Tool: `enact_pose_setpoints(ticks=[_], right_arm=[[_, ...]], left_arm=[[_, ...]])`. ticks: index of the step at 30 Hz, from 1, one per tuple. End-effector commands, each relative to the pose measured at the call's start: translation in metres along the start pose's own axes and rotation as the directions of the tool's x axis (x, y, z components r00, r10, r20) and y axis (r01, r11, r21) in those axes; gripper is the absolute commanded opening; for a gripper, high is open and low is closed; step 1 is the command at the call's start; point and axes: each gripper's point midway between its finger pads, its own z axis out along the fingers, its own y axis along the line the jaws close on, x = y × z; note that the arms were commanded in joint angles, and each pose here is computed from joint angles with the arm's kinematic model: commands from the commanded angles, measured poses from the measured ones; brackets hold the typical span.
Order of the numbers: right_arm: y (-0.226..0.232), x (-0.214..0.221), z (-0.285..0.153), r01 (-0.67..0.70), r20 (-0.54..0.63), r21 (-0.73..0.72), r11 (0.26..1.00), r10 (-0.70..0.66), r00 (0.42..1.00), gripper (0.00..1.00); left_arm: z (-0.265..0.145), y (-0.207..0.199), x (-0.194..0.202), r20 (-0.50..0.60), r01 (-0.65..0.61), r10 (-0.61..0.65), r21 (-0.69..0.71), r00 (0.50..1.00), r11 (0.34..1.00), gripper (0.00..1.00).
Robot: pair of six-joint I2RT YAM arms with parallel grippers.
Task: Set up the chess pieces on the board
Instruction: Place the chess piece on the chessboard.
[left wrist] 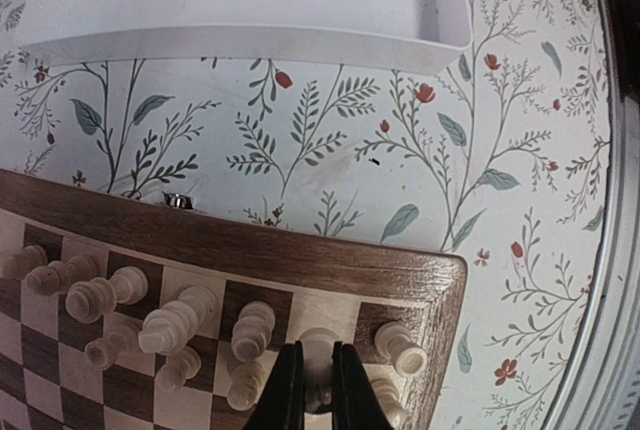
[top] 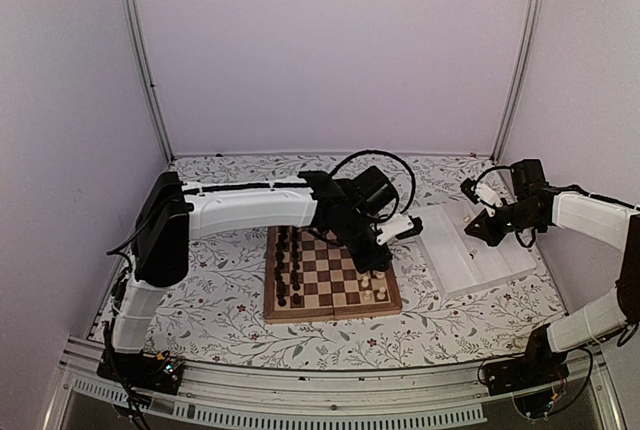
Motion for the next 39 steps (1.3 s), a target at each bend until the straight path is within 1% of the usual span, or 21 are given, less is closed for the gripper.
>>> enact_pose_setpoints(ticks=[1,17,21,34,39], right_arm=[[0.0003,0.0007,0.0004,-0.001,0.009,-0.001,1.0,0.001,1.0,0.05],[0.0006,0.0031,0.0031,-0.004,-0.001,-0.007,1.0,0.004,1.0,0.06],[0.0005,0.0026,0.0029,-0.002,0.0,-0.007,1.0,0.002,1.0,0.06],[0.0011,0.0021,0.0023,-0.003,0.002,-0.009,1.0,0.003,1.0,0.06],[0.0014,0.0015,0.0019,-0.002,0.005,-0.01,1.0,0.002,1.0,0.06]], left_arm=[[0.0087,-0.0115,0.0013,-0.011,-0.025,0.025,0.025,1.0,0.999,0.0],[0.0175,-0.0129,0.0072,-0.03,-0.026,0.028,0.039,0.999,0.999,0.0],[0.0176,-0.0135,0.0072,-0.03,-0.024,0.025,0.042,0.999,0.999,0.01],[0.0154,-0.0156,0.0052,-0.025,-0.015,0.016,0.048,1.0,0.999,0.13],[0.0129,-0.0145,0.0041,-0.023,-0.012,0.013,0.04,1.0,0.999,0.19]])
